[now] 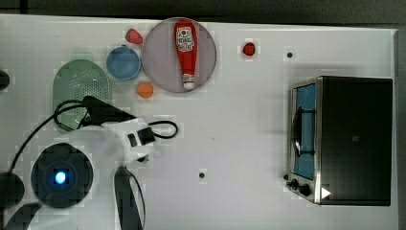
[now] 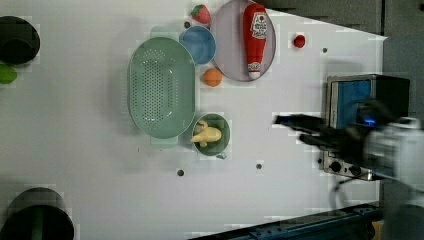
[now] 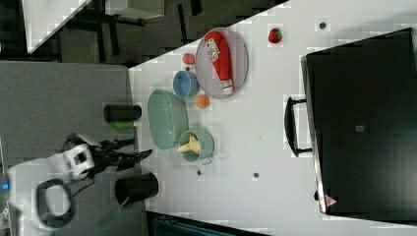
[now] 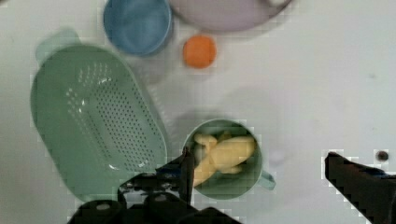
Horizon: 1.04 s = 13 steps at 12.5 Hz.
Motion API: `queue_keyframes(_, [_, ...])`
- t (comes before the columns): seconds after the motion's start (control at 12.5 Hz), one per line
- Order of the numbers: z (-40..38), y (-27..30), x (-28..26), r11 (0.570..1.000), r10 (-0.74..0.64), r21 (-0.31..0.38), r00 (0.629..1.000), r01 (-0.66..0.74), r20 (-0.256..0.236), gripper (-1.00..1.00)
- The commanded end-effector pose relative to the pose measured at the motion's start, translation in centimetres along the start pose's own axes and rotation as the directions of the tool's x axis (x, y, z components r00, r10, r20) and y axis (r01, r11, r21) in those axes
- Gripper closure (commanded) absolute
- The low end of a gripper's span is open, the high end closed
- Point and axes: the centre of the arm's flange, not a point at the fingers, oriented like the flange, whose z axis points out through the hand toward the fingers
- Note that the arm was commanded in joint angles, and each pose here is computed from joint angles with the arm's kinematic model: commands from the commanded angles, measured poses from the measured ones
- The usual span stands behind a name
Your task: Pick Banana and place it in mug.
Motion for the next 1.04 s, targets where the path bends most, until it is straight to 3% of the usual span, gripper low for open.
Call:
queue_keyframes(0.08, [-6.0, 5.4, 2.7, 0.984, 0.179, -0.031, 0.983, -0.178, 0.037, -1.00])
queue_keyframes(0.32, [-12.2, 11.0, 5.6, 0.958, 0.286, -0.042, 0.956, -0.283, 0.074, -1.00])
queue_keyframes(0.48, [-14.6, 14.0, 7.9, 0.952, 0.302, -0.051, 0.953, -0.300, 0.024, -1.00])
queue_keyframes(0.64, [-16.0, 16.8, 9.4, 0.956, 0.265, -0.118, 0.963, -0.270, -0.049, -1.00])
queue_keyframes(1.04, [-15.3, 16.8, 8.8, 0.922, 0.361, -0.149, 0.932, -0.357, 0.006, -1.00])
